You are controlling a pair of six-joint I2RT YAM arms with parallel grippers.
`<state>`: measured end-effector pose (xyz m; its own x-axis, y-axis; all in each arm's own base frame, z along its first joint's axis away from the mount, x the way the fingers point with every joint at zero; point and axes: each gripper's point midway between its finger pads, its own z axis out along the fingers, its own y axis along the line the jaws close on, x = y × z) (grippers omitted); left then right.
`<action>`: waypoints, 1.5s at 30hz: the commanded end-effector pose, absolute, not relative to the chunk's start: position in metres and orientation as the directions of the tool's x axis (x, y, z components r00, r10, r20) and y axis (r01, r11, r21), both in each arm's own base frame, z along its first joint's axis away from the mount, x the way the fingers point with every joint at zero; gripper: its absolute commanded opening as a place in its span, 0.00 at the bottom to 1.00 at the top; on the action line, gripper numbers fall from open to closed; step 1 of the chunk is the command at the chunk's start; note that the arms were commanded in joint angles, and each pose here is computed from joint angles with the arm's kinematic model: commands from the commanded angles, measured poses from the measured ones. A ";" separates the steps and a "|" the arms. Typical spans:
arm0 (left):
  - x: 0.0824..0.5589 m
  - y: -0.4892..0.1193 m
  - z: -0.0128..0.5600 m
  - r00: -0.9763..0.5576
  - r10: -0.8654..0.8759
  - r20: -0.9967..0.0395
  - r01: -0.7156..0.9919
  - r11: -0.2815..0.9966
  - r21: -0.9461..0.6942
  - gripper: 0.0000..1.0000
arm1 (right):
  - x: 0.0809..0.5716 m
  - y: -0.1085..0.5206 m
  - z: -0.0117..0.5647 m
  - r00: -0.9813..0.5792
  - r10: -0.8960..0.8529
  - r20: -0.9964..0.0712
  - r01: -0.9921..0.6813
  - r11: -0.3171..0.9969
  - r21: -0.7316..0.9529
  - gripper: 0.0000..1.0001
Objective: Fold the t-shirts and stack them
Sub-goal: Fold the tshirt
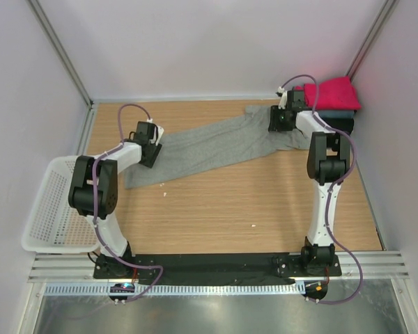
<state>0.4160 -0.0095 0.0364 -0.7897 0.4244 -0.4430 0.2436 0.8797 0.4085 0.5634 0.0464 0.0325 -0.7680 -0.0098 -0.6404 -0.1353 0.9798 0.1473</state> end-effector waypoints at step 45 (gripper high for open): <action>0.257 -0.058 0.019 -0.608 0.771 -0.192 0.617 0.610 0.498 0.61 | 0.630 0.105 0.031 -0.750 -0.111 -0.652 -0.238 0.965 0.108 0.64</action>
